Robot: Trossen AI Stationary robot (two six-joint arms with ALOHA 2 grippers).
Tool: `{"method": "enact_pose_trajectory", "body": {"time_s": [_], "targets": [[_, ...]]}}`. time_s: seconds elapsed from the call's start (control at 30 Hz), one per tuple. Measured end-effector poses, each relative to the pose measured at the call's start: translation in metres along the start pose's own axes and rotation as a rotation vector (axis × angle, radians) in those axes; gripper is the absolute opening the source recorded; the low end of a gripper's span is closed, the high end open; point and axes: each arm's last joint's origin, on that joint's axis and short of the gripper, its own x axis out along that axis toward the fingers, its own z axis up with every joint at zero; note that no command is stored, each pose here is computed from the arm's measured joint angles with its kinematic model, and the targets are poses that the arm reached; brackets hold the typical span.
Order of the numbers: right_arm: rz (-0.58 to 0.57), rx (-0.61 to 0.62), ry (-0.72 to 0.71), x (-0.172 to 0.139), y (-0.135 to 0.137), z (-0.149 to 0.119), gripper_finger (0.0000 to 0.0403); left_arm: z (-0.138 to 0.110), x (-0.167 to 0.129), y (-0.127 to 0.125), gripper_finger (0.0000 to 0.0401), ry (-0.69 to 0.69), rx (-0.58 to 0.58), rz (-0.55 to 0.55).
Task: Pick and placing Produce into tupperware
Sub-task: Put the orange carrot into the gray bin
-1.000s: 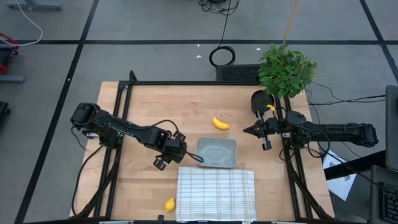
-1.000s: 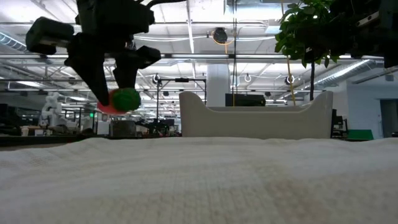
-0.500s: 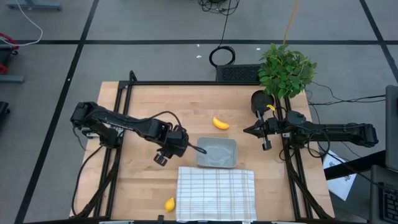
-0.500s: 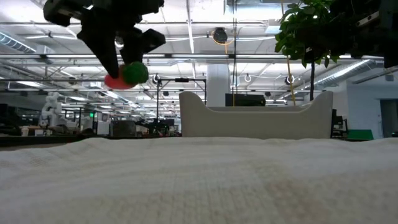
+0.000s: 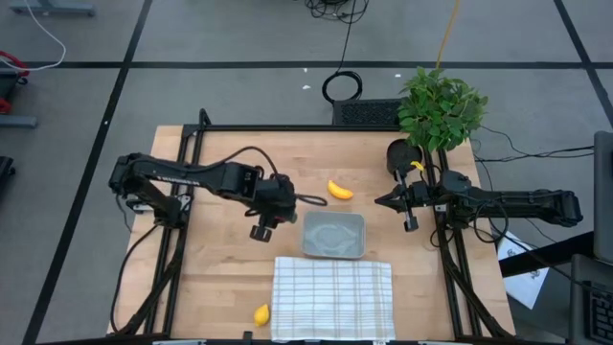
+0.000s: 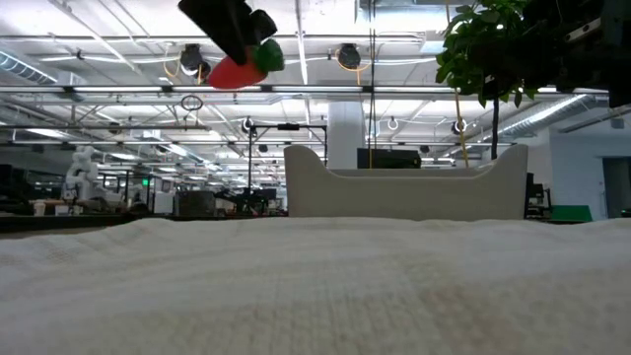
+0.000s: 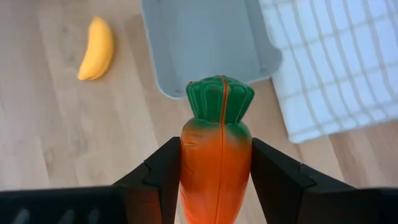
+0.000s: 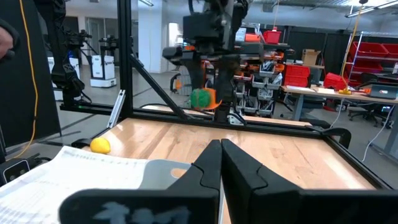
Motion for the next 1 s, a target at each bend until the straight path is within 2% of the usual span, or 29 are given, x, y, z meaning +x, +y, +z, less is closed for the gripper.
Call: {"method": "enact_pose_trajectory", "body": {"time_s": [0.27,0.4,1.0], "targets": [[0.000,0.000,0.001,0.000,0.000,0.000,0.0000,0.009,-0.006,0.015,0.0163,-0.101,-0.151,0.037],[0.000,0.000,0.000,0.000,0.000,0.000,0.0000,0.011,-0.007,0.020,0.0163,-0.143,-0.238,0.010],[0.000,0.000,0.000,0.000,0.000,0.000,0.0000,0.018,-0.005,0.022,0.0163,-0.205,-0.250,0.014]]}}
